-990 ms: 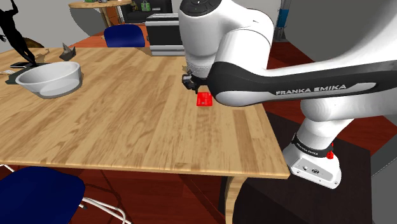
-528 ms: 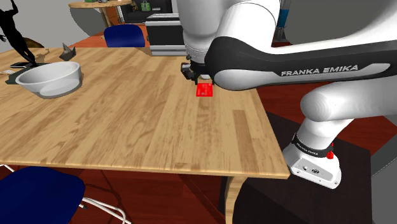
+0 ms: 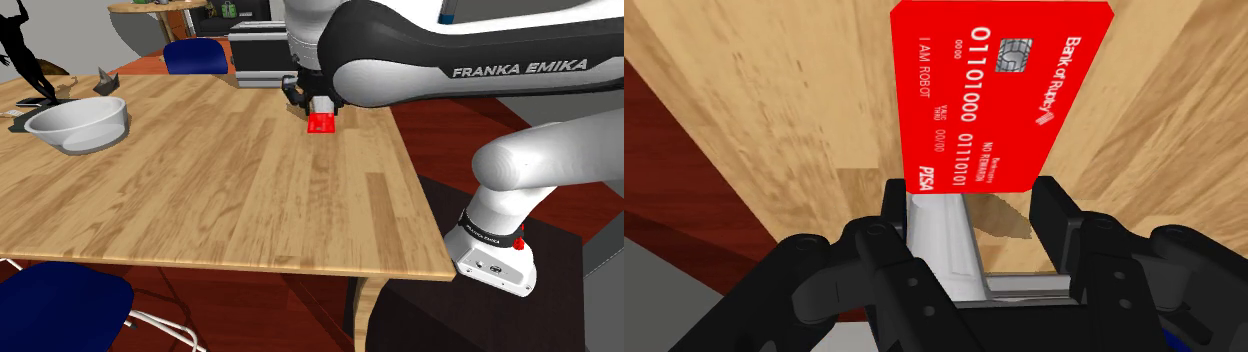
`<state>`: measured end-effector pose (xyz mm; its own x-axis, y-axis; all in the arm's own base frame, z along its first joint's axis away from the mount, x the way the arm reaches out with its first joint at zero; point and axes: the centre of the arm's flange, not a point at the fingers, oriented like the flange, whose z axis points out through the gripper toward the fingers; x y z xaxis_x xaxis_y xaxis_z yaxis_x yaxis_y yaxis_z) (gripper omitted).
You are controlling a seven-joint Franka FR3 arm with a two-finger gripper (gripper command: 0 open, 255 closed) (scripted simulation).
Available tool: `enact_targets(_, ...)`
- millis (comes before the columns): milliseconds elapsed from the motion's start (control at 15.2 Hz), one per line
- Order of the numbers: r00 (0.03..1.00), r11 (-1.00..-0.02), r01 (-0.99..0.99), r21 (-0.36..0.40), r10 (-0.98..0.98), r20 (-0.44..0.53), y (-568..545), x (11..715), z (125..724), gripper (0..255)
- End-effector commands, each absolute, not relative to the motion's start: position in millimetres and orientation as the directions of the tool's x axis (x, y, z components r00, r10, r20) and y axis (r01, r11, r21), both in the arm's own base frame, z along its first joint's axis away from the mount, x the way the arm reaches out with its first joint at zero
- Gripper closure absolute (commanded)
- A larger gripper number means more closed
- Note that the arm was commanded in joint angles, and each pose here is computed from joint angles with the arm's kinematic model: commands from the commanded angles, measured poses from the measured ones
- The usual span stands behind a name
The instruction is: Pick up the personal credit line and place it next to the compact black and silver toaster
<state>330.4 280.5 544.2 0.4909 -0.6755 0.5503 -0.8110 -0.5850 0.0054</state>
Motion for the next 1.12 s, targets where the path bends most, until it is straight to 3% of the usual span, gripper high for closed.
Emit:
enact_targets(0,0.491,-0.585,-0.811,0.006,-0.675,0.55,281,330,555,255)
enact_targets(1056,0.491,-0.585,-0.811,0.006,-0.675,0.55,281,330,639,255)
